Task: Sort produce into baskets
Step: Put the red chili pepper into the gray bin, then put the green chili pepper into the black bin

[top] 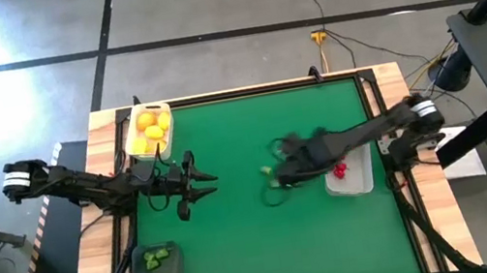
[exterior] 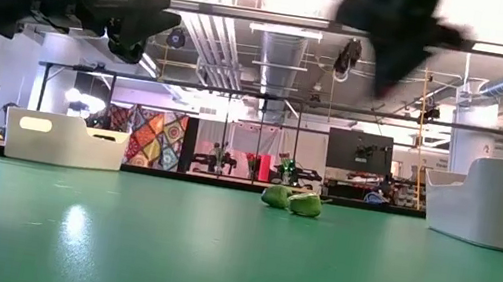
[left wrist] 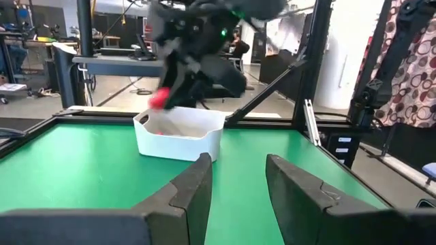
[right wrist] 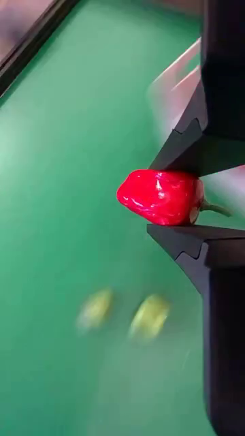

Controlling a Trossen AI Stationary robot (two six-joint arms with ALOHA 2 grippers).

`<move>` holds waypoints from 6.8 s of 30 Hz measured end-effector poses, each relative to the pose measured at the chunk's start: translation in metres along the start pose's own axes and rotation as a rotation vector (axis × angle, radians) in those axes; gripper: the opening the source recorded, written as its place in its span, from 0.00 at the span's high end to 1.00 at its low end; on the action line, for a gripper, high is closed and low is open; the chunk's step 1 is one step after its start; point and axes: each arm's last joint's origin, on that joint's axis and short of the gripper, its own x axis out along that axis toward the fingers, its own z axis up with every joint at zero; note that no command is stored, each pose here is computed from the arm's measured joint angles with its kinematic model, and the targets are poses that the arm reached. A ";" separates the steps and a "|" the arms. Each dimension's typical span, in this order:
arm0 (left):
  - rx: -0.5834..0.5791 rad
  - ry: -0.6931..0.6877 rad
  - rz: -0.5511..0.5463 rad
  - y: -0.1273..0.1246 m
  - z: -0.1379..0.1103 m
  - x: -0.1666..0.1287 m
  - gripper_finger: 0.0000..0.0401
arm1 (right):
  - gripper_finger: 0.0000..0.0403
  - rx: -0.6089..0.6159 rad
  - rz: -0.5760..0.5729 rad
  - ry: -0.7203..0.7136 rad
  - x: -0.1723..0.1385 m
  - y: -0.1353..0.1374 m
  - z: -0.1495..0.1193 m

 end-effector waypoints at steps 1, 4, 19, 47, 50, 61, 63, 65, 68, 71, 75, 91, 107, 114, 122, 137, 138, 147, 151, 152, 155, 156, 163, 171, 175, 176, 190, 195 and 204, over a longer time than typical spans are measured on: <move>0.000 0.000 0.000 0.000 0.000 0.000 0.69 | 0.77 0.048 -0.059 0.033 -0.008 -0.009 -0.010; 0.000 -0.002 0.001 0.000 0.000 0.000 0.69 | 0.77 0.209 -0.220 0.104 -0.022 -0.026 -0.040; 0.013 0.000 0.006 0.000 0.001 0.003 0.69 | 0.77 0.341 -0.417 0.331 0.059 -0.074 -0.120; -0.085 0.141 0.111 0.011 -0.016 0.071 0.69 | 0.56 0.126 -0.119 0.033 -0.017 -0.035 -0.085; -0.097 0.198 0.124 0.016 -0.029 0.100 0.68 | 0.59 0.033 -0.034 -0.099 -0.030 -0.022 -0.094; -0.034 0.327 0.109 0.070 -0.045 0.144 0.54 | 0.58 -0.140 0.116 -0.246 -0.064 -0.008 -0.122; 0.016 0.332 0.125 0.078 -0.044 0.142 0.50 | 0.58 -0.150 0.123 -0.248 -0.065 -0.007 -0.126; 0.049 0.344 0.132 0.083 -0.045 0.140 0.48 | 0.57 -0.162 0.122 -0.250 -0.064 -0.008 -0.130; 0.045 0.364 0.060 0.088 -0.052 0.141 0.45 | 0.57 -0.162 0.120 -0.263 -0.062 -0.008 -0.131; 0.077 0.380 0.011 0.090 -0.061 0.148 0.44 | 0.58 -0.163 0.119 -0.270 -0.062 -0.007 -0.131; 0.108 0.429 -0.005 0.095 -0.081 0.156 0.44 | 0.57 -0.150 0.123 -0.273 -0.062 -0.007 -0.131; 0.143 0.538 -0.003 0.103 -0.110 0.165 0.61 | 0.59 -0.147 0.141 -0.327 -0.063 -0.004 -0.129; -0.018 0.621 -0.195 -0.011 0.019 0.103 0.82 | 0.64 -0.413 0.192 -0.309 -0.045 0.016 -0.100; -0.274 0.789 -0.049 -0.097 0.062 0.024 0.81 | 0.70 -0.597 0.232 -0.395 -0.023 0.043 -0.075; -0.544 0.834 -0.052 -0.168 0.067 -0.034 0.81 | 0.77 -0.639 0.260 -0.281 0.016 0.062 -0.068; -0.532 1.254 0.276 -0.214 -0.016 -0.060 0.80 | 0.85 -0.587 0.315 -0.173 0.029 0.068 -0.073; -0.519 1.281 0.300 -0.214 -0.020 -0.060 0.79 | 0.85 -0.575 0.312 -0.174 0.029 0.068 -0.073; -0.398 1.363 0.433 -0.211 -0.038 -0.063 0.70 | 0.82 -0.547 0.343 -0.135 0.029 0.069 -0.074; -0.422 1.385 0.433 -0.210 -0.035 -0.064 0.65 | 0.80 -0.553 0.368 -0.104 0.029 0.069 -0.075; -0.429 1.386 0.433 -0.210 -0.034 -0.064 0.64 | 0.80 -0.553 0.368 -0.104 0.029 0.069 -0.075; -0.452 1.400 0.416 -0.211 -0.028 -0.065 0.60 | 0.78 -0.579 0.362 -0.106 0.030 0.068 -0.074; -0.472 1.407 0.399 -0.212 -0.024 -0.064 0.59 | 0.78 -0.590 0.358 -0.105 0.030 0.068 -0.074; -0.514 1.310 0.304 -0.222 0.029 -0.057 0.57 | 0.77 -0.624 0.271 -0.140 0.033 0.061 -0.069; -0.090 0.693 0.359 -0.215 0.074 -0.032 0.60 | 0.82 -0.570 0.112 -0.171 0.061 0.051 -0.047; -0.006 0.625 0.413 -0.201 0.069 -0.011 0.62 | 0.84 -0.567 0.103 -0.059 0.090 0.050 -0.043; 0.014 0.629 0.423 -0.196 0.064 -0.005 0.62 | 0.84 -0.568 0.097 -0.032 0.097 0.050 -0.043; -0.013 0.519 0.393 -0.109 -0.017 0.047 0.53 | 0.86 -0.558 0.146 0.040 0.118 0.065 -0.054; 0.031 0.458 0.413 -0.082 -0.031 0.054 0.48 | 0.85 -0.547 0.210 0.004 0.112 0.073 -0.055; -0.006 0.494 0.467 -0.050 -0.061 0.076 0.42 | 0.85 -0.564 0.323 -0.128 0.103 0.091 -0.055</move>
